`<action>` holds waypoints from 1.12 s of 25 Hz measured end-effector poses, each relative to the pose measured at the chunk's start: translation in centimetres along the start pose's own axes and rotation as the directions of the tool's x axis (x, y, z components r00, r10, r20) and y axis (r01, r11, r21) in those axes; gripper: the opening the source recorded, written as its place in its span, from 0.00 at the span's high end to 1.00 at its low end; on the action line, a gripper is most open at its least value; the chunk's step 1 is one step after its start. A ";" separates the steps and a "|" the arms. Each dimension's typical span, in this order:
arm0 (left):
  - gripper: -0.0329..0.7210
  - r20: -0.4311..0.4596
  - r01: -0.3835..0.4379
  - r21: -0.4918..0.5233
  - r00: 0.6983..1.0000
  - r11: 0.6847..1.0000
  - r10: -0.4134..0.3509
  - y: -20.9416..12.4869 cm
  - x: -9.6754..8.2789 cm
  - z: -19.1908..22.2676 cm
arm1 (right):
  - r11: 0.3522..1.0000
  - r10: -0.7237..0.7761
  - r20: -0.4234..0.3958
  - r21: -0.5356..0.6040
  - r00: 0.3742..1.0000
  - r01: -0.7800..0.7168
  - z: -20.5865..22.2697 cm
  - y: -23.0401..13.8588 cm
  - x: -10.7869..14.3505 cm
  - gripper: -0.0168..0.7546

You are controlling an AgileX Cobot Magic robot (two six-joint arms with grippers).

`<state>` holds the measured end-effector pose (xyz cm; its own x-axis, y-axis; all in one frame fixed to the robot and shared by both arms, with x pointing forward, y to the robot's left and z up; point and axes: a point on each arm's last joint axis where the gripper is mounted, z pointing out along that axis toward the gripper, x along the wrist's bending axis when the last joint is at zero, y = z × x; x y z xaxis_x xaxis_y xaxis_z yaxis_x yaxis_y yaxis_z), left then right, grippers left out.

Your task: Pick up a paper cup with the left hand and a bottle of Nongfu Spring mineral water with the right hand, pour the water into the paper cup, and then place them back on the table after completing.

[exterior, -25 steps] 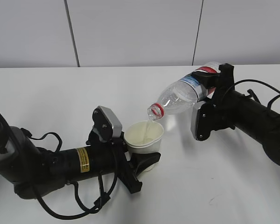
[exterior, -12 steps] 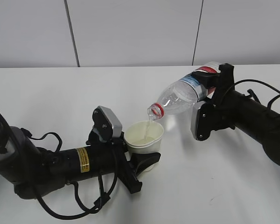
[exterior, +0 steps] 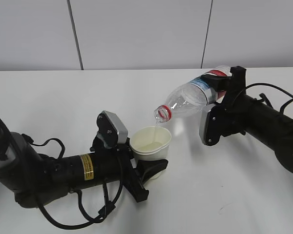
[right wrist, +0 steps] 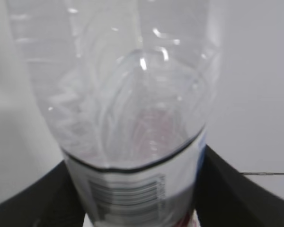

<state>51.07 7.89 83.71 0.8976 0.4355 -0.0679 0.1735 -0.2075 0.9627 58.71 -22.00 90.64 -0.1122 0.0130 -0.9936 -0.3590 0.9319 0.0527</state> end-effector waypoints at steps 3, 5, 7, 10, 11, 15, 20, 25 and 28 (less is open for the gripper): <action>0.49 0.000 0.000 0.001 1.000 1.000 0.000 0.0 0.0 0.0 | 1.000 0.018 0.000 0.000 1.000 -0.018 0.0 0.0 0.0 0.40; 0.49 -0.001 0.000 0.001 1.000 1.000 0.000 0.0 0.0 0.0 | 0.999 0.033 -0.002 0.002 0.999 -0.033 -0.1 0.0 0.1 0.40; 0.49 -0.004 0.002 0.000 1.000 1.000 -0.002 0.0 0.0 0.0 | 0.998 0.056 -0.005 0.002 0.998 -0.056 -0.2 0.0 0.2 0.40; 0.49 -0.014 0.007 -0.002 1.000 1.000 -0.007 0.0 0.1 0.0 | 0.995 0.097 -0.005 0.003 0.995 -0.097 -0.2 0.0 0.2 0.40; 0.49 -0.016 0.008 -0.003 1.000 1.000 -0.008 0.0 0.1 0.0 | 0.994 0.110 -0.005 0.003 0.994 -0.110 -0.2 0.0 0.2 0.40; 0.49 -0.022 0.010 -0.003 1.000 1.000 -0.010 0.0 0.2 0.0 | 0.980 0.197 -0.005 0.001 0.980 -0.197 -0.2 0.0 0.2 0.40; 0.49 -0.045 0.005 -0.007 0.999 1.000 -0.006 0.1 0.4 0.0 | 0.926 0.376 -0.005 0.002 0.926 -0.376 -0.2 0.0 0.2 0.40; 0.49 -0.086 -0.008 -0.013 0.996 1.000 0.006 0.1 0.8 0.0 | 0.813 0.582 -0.004 0.003 0.813 -0.582 -0.2 0.0 0.2 0.40; 0.49 -0.110 -0.021 -0.015 0.994 1.000 0.019 0.2 1.0 -0.1 | 0.693 0.721 -0.003 0.004 0.693 -0.721 -0.2 0.0 0.2 0.40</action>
<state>51.97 8.36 83.80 0.8507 0.5252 -0.0207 0.1489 -0.2031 0.9678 58.54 -22.03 90.50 -0.3397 0.6794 -0.6504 -0.1641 0.6381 0.7523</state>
